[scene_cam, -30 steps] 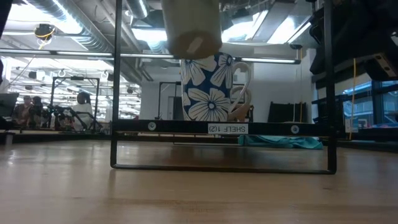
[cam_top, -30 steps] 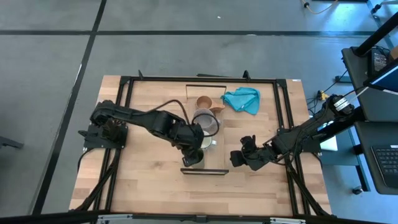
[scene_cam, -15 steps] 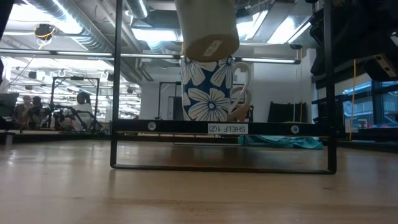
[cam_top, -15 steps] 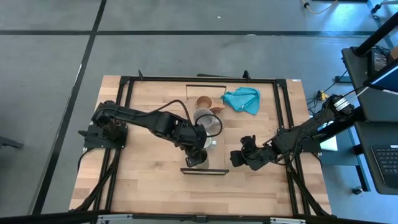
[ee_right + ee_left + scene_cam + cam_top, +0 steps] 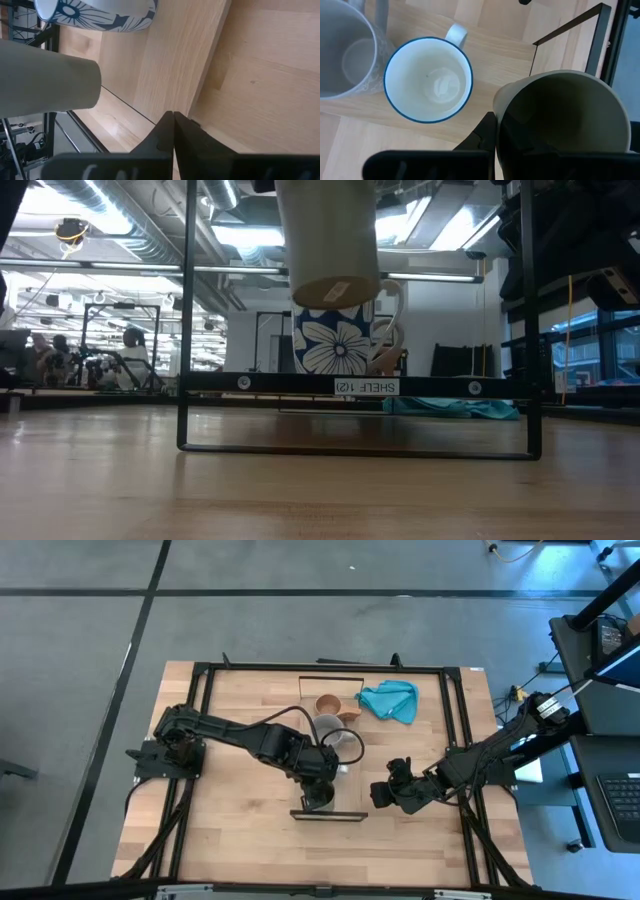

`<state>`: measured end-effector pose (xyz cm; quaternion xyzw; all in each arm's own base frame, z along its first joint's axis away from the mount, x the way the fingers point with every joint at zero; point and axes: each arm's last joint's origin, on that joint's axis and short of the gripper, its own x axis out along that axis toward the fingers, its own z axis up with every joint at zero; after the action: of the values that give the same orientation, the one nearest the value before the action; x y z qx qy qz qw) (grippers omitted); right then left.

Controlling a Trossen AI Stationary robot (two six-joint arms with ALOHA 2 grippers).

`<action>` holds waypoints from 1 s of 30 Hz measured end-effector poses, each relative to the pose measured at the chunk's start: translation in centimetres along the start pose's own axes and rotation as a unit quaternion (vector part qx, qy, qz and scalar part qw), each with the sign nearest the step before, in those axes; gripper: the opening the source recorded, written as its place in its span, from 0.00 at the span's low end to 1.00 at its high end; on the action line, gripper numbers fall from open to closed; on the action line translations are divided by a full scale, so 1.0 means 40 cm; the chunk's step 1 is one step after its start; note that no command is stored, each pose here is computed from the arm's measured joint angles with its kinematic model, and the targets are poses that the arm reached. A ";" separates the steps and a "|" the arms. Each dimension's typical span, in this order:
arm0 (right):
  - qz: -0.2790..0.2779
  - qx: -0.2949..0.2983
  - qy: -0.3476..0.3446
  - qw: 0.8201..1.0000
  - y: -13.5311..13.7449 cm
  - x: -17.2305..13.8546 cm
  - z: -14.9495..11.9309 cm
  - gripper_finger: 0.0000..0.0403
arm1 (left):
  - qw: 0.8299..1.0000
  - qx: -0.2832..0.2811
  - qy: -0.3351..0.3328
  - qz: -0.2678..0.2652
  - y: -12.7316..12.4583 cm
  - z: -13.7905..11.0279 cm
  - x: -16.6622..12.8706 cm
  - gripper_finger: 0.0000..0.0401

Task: Stack small to large cups/mugs on shelf
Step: Put the gray cup on the shelf

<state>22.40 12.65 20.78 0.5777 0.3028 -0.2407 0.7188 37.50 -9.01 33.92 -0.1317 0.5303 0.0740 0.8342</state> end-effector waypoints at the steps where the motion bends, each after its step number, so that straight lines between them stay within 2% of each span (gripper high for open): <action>1: 0.000 0.000 0.000 1.000 0.000 0.000 0.000 0.02 | 1.000 0.002 -0.001 0.000 0.000 0.000 0.000 0.00; 12: 0.002 0.001 0.001 1.000 0.001 0.000 0.000 0.02 | 1.000 0.017 0.011 0.007 -0.019 0.006 0.062 0.00; 30: 0.001 0.000 0.000 1.000 0.000 0.000 0.000 0.02 | 0.999 0.015 -0.003 0.033 -0.015 0.008 0.064 0.00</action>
<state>22.40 12.65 20.79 0.5778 0.3026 -0.2401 0.7190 39.04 -9.53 31.81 -0.1014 0.5331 0.0940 0.8347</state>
